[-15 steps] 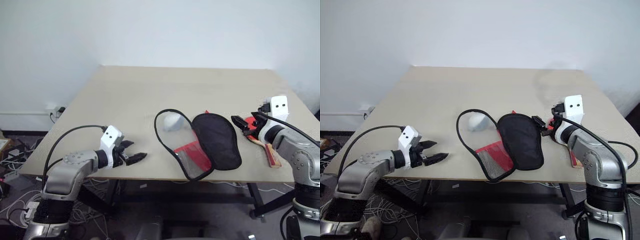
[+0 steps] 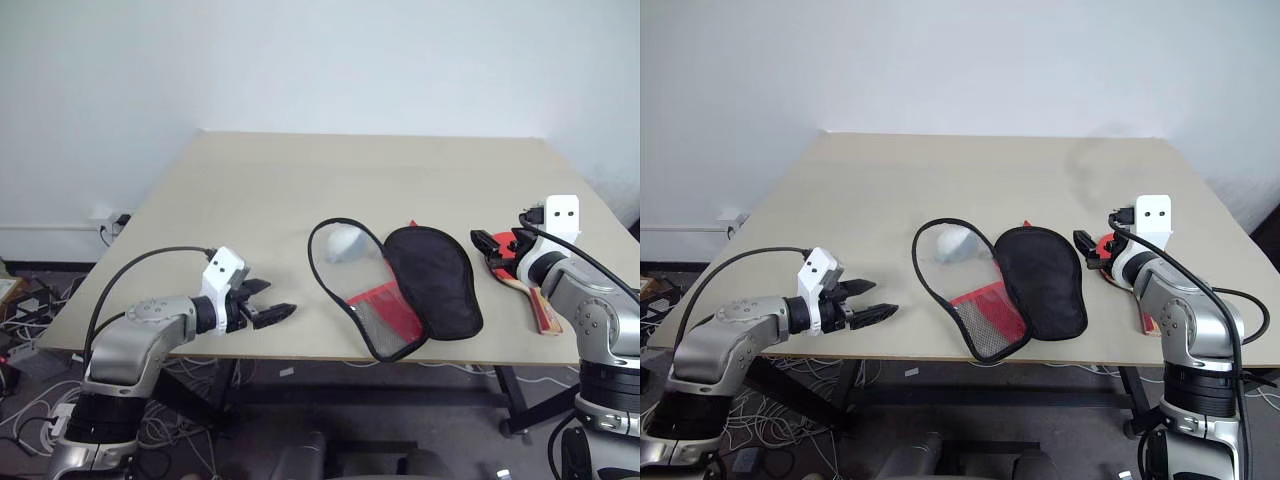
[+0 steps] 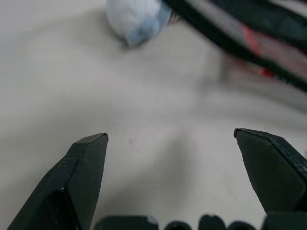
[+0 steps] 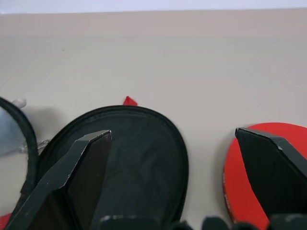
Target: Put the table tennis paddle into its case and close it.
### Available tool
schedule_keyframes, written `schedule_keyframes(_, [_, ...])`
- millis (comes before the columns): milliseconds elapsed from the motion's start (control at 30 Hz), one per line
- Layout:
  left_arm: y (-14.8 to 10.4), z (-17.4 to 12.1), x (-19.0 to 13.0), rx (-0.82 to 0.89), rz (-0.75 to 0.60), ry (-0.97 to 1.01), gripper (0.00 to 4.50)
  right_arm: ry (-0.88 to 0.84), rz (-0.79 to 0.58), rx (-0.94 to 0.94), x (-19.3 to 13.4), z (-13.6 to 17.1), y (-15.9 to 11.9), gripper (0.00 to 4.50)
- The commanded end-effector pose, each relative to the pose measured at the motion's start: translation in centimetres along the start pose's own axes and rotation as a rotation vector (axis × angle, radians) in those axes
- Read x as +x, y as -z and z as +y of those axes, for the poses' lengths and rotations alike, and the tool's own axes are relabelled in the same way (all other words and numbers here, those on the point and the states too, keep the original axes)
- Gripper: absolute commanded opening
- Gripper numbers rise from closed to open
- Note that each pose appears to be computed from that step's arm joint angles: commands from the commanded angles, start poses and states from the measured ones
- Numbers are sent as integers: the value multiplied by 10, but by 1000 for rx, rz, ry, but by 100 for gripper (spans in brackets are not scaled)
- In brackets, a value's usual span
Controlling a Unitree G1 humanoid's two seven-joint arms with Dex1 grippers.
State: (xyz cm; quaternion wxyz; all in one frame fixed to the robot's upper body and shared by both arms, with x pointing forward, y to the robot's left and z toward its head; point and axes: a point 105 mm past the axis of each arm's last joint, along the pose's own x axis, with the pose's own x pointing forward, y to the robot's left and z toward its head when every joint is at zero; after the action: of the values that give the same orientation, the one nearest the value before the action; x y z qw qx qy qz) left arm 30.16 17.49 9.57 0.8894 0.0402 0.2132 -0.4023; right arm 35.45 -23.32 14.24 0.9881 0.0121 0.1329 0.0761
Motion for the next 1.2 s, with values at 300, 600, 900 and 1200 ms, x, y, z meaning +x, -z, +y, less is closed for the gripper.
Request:
schedule_keyframes(300, [-16, -20, 29, 10, -19, 92, 448, 218, 123, 64, -20, -74, 20, 450])
schedule_keyframes(600, [-16, -45, 38, 105, -9, 205, 448, 254, 332, 119, -18, -90, 71, 450])
schedule_keyframes(900, [-17, -45, 39, 139, 11, 222, 448, 265, 363, 125, -19, -94, 78, 450])
schedule_keyframes(1200, [-25, -43, 43, 161, 14, 231, 450, 263, 412, 111, -15, -89, 93, 179])
